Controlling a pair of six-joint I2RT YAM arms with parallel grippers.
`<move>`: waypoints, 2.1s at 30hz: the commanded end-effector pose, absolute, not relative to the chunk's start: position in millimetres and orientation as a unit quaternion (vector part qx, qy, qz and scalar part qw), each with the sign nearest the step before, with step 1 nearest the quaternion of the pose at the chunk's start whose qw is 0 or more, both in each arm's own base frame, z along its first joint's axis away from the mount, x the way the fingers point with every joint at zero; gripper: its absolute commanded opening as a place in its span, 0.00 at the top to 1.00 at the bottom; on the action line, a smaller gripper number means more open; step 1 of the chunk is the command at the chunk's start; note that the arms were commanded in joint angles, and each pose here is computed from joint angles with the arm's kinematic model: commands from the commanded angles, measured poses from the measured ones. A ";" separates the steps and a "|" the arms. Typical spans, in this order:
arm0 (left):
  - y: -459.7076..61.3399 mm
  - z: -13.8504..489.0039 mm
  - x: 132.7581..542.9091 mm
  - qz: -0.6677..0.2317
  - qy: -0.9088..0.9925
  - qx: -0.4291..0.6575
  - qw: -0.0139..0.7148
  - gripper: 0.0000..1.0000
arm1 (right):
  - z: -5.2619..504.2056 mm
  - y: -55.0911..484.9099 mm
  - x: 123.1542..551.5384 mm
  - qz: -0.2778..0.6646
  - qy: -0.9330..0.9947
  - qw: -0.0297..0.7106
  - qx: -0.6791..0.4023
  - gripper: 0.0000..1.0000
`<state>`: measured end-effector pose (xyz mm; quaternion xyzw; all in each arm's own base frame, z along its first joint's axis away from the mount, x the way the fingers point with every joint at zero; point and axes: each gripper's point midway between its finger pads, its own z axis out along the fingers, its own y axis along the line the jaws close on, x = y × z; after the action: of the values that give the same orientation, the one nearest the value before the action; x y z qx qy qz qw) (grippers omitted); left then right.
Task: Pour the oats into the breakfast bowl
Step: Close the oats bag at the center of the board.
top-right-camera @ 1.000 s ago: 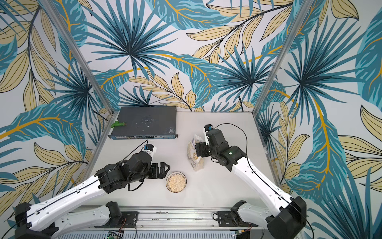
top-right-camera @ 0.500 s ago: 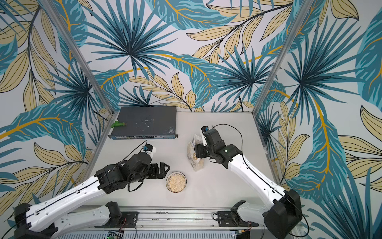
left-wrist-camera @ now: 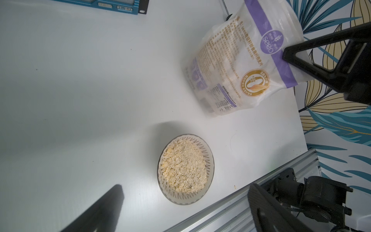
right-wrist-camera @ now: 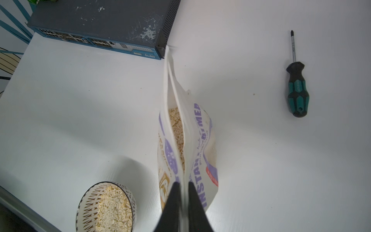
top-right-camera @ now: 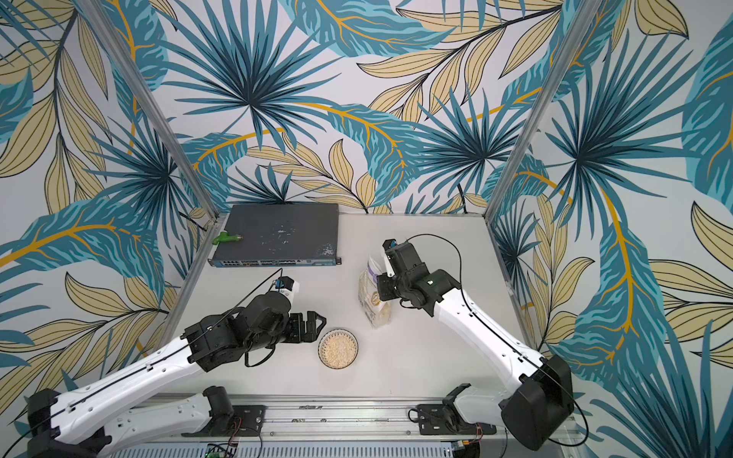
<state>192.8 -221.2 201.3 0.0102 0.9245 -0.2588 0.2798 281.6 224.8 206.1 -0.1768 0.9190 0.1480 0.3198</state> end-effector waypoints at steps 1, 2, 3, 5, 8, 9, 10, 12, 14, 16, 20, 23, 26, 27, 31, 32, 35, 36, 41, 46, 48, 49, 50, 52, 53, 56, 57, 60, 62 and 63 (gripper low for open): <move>-222.7 204.1 194.7 -0.267 0.920 0.006 0.285 0.00 | 215.4 222.8 286.1 0.140 0.915 0.340 -0.169 0.39; -222.9 204.1 195.2 -0.268 0.920 0.006 0.285 0.00 | 211.1 222.9 288.9 0.134 0.916 0.339 -0.169 0.35; -223.6 204.2 195.4 -0.268 0.920 0.006 0.285 0.00 | 207.8 224.2 291.7 0.131 0.916 0.339 -0.171 0.33; -223.8 203.7 195.9 -0.267 0.920 0.006 0.285 0.00 | 202.4 227.3 297.7 0.124 0.916 0.340 -0.175 0.32; -223.7 204.1 195.8 -0.268 0.920 0.005 0.286 0.00 | 201.1 230.9 308.5 0.117 0.913 0.348 -0.177 0.34; -223.7 204.1 195.6 -0.268 0.920 0.006 0.286 0.00 | 202.2 232.2 311.9 0.117 0.912 0.351 -0.178 0.37; -223.6 204.2 195.6 -0.268 0.920 0.006 0.286 0.00 | 203.7 233.6 315.6 0.116 0.911 0.354 -0.179 0.44; -223.3 205.4 195.4 -0.269 0.919 0.006 0.287 0.00 | 211.5 238.2 321.6 0.120 0.907 0.361 -0.181 0.86; -222.8 205.1 195.0 -0.269 0.920 0.005 0.286 0.00 | 222.8 244.1 323.2 0.135 0.901 0.370 -0.183 1.00; -222.4 205.1 194.5 -0.270 0.919 0.005 0.287 0.00 | 233.4 249.9 320.1 0.158 0.893 0.377 -0.186 1.00; -220.5 207.3 193.1 -0.274 0.917 0.006 0.291 0.00 | 243.5 244.3 315.4 0.166 0.888 0.391 -0.174 1.00; -217.8 207.0 191.0 -0.275 0.916 0.005 0.291 0.00 | 229.6 239.1 316.5 0.149 0.898 0.379 -0.166 0.47; -215.7 205.4 190.6 -0.272 0.917 0.004 0.291 0.00 | 219.6 236.3 322.4 0.131 0.902 0.379 -0.162 0.27; -215.8 204.7 190.3 -0.271 0.918 0.003 0.289 0.00 | 218.9 237.0 325.0 0.130 0.901 0.380 -0.163 0.25; -216.0 203.9 189.7 -0.271 0.919 0.003 0.287 0.00 | 212.9 236.1 339.8 0.119 0.901 0.383 -0.163 0.22; -216.0 204.4 189.9 -0.272 0.918 0.002 0.288 0.00 | 210.6 234.7 343.9 0.116 0.903 0.382 -0.161 0.22; -215.6 205.2 189.6 -0.273 0.918 0.001 0.287 0.00 | 204.8 233.6 354.0 0.109 0.905 0.377 -0.164 0.28; -215.6 205.7 189.6 -0.273 0.918 0.001 0.287 0.00 | 205.0 234.7 356.6 0.110 0.905 0.376 -0.166 0.40; -214.4 205.8 188.5 -0.274 0.918 0.001 0.288 0.00 | 227.2 258.5 356.9 0.167 0.890 0.380 -0.190 1.00; -214.1 206.9 189.1 -0.275 0.916 0.000 0.290 0.00 | 251.3 256.8 359.2 0.175 0.880 0.407 -0.170 1.00; -213.7 207.4 188.8 -0.276 0.916 -0.002 0.290 0.00 | 253.0 253.1 361.0 0.167 0.880 0.411 -0.166 0.71; -213.5 207.4 188.7 -0.276 0.917 -0.004 0.290 0.00 | 252.0 252.9 362.1 0.164 0.881 0.412 -0.167 0.46; -213.2 207.2 188.7 -0.276 0.916 -0.004 0.290 0.00 | 249.9 252.1 364.4 0.157 0.882 0.412 -0.167 0.37; -213.0 206.4 188.9 -0.275 0.917 -0.005 0.290 0.00 | 242.1 249.1 370.1 0.139 0.887 0.409 -0.165 0.26; -212.8 206.0 189.0 -0.274 0.917 -0.005 0.290 0.00 | 238.0 248.9 372.6 0.132 0.889 0.406 -0.167 0.25; -213.3 206.8 189.4 -0.274 0.917 -0.005 0.290 0.00 | 226.8 251.1 379.8 0.121 0.893 0.397 -0.174 0.25; -213.7 207.5 189.8 -0.275 0.916 -0.005 0.291 0.00 | 224.8 251.2 383.2 0.117 0.894 0.396 -0.175 0.25; -218.0 213.1 191.0 -0.287 0.911 0.000 0.297 0.00 | 216.9 254.1 392.0 0.111 0.898 0.386 -0.181 0.29; -224.5 217.0 187.4 -0.304 0.907 0.013 0.291 0.00 | 214.4 257.6 393.8 0.114 0.898 0.381 -0.187 0.33; -226.6 219.5 186.8 -0.310 0.905 0.018 0.291 0.00 | 212.2 260.2 394.0 0.117 0.899 0.377 -0.191 0.40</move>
<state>187.9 -220.4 209.5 0.0055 0.9155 -0.2846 0.2842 391.2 257.9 213.9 -0.1785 0.8988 0.1203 0.3818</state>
